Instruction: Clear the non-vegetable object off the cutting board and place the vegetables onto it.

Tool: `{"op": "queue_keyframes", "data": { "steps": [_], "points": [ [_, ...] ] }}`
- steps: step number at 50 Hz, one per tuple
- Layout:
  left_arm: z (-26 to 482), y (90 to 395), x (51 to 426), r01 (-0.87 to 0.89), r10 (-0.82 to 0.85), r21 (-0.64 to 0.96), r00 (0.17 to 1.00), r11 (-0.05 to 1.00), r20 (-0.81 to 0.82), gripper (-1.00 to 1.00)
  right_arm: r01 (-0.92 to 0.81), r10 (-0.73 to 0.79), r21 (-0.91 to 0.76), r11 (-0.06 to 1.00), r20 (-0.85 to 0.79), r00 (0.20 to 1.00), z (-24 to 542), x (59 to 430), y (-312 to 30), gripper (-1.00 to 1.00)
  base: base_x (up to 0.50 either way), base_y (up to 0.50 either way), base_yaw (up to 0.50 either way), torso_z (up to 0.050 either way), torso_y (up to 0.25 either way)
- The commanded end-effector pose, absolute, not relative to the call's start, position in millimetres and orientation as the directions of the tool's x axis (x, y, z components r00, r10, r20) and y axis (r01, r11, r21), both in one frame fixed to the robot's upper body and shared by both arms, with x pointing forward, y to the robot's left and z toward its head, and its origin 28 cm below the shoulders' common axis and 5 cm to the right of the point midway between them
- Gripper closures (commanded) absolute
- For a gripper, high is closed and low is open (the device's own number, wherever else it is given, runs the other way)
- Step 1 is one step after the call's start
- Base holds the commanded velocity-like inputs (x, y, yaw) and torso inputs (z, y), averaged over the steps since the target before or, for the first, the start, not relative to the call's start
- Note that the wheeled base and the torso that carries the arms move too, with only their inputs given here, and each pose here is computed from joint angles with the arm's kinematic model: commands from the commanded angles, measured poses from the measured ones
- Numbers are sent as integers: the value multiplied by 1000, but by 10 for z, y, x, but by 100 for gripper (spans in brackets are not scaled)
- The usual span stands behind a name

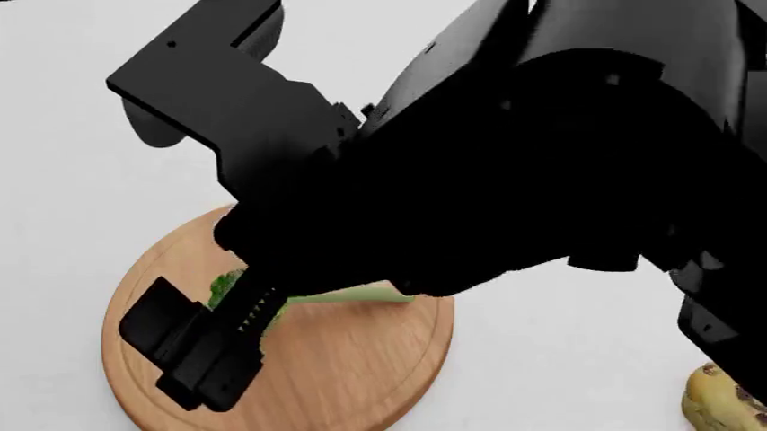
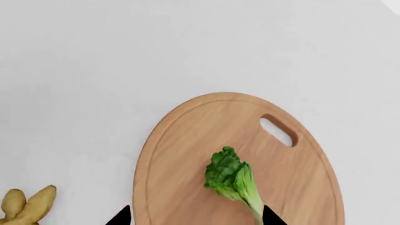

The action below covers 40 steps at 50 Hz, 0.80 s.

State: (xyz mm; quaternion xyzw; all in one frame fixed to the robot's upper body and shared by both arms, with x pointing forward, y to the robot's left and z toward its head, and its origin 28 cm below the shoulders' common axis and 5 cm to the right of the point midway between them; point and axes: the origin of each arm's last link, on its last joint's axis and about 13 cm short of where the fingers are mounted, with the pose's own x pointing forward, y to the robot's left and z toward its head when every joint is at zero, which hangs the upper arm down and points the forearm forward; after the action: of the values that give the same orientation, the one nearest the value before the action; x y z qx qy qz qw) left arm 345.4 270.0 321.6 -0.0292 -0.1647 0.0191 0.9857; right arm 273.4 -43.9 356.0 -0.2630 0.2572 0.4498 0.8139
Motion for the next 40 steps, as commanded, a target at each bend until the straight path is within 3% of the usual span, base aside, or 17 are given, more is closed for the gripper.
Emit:
{"op": "queue_keyframes", "data": {
  "steps": [1, 13, 28, 40],
  "points": [
    [3237, 2695, 3442, -26, 45, -62, 944, 998, 328, -100, -880, 611, -192, 434, -655, 444, 3619, 2235, -491, -100, 0, 0, 0, 0, 0],
    [3247, 2691, 3431, -24, 44, -62, 943, 998, 331, -100, -908, 649, -156, 388, -653, 389, 3548, 2111, -381, -100, 0, 0, 0, 0, 0],
    [3237, 2712, 3446, -31, 51, -66, 943, 997, 330, -100, -942, 735, 0, 335, -625, 261, 3385, 2137, -240, -100, 0, 0, 0, 0, 0],
    [3252, 2714, 3447, -31, 51, -66, 942, 997, 331, -100, -949, 746, 39, 312, -629, 219, 3260, 2128, -187, -100, 0, 0, 0, 0, 0]
  ]
}}
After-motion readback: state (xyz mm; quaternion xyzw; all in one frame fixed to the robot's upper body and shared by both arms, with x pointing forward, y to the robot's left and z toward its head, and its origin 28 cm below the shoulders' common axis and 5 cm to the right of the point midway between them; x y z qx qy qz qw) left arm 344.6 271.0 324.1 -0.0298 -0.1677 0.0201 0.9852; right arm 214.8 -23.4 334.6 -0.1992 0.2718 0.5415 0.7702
